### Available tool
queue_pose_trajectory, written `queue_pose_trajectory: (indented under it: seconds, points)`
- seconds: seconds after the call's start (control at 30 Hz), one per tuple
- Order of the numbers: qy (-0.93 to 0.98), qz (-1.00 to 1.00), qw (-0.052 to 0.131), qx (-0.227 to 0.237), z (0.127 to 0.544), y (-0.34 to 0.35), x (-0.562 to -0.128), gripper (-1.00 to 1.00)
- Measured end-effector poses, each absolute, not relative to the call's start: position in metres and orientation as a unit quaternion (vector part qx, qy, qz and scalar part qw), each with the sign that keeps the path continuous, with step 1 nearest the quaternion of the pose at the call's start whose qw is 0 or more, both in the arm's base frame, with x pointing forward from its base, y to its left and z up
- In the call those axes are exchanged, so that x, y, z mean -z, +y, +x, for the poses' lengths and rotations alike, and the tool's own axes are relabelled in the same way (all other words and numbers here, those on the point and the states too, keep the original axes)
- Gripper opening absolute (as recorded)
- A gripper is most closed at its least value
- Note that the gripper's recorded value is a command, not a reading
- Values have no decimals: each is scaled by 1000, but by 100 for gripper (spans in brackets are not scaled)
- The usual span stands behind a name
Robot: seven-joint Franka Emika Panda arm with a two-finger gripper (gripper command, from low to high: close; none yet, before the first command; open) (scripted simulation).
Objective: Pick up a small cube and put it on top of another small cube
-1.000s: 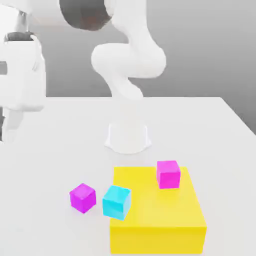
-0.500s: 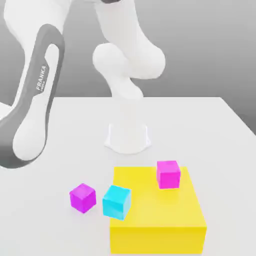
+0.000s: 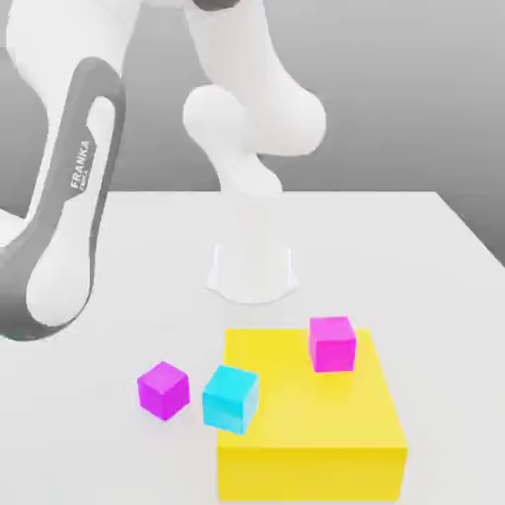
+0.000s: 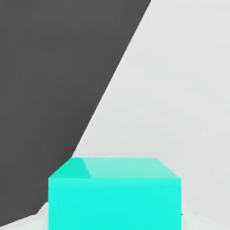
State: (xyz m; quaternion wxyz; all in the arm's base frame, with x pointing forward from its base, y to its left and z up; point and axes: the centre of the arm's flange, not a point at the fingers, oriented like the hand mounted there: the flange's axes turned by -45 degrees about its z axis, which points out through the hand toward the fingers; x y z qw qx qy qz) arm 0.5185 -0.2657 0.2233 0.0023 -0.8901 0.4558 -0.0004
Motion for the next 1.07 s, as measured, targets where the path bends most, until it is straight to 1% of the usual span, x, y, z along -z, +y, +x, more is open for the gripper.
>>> queue_pose_trajectory:
  seconds: [0.13,0.3,0.4,0.6,0.77,0.83,0.93,0.97,1.07]
  points:
    - [347,-938,4,0,519,-187,-259,-100]
    - [195,-981,4,0,500,-84,-295,-100]
    - [98,-995,4,0,478,-25,-312,-100]
    - [-66,-998,4,0,416,45,-335,-100]
    - [-212,-977,3,0,354,97,-343,-100]
    - [-234,-972,2,0,346,104,-327,-100]
    - [-240,-971,1,0,344,105,-293,-100]
    - [-241,-971,1,0,343,105,-283,100]
    - [-241,-971,1,0,343,105,-283,100]
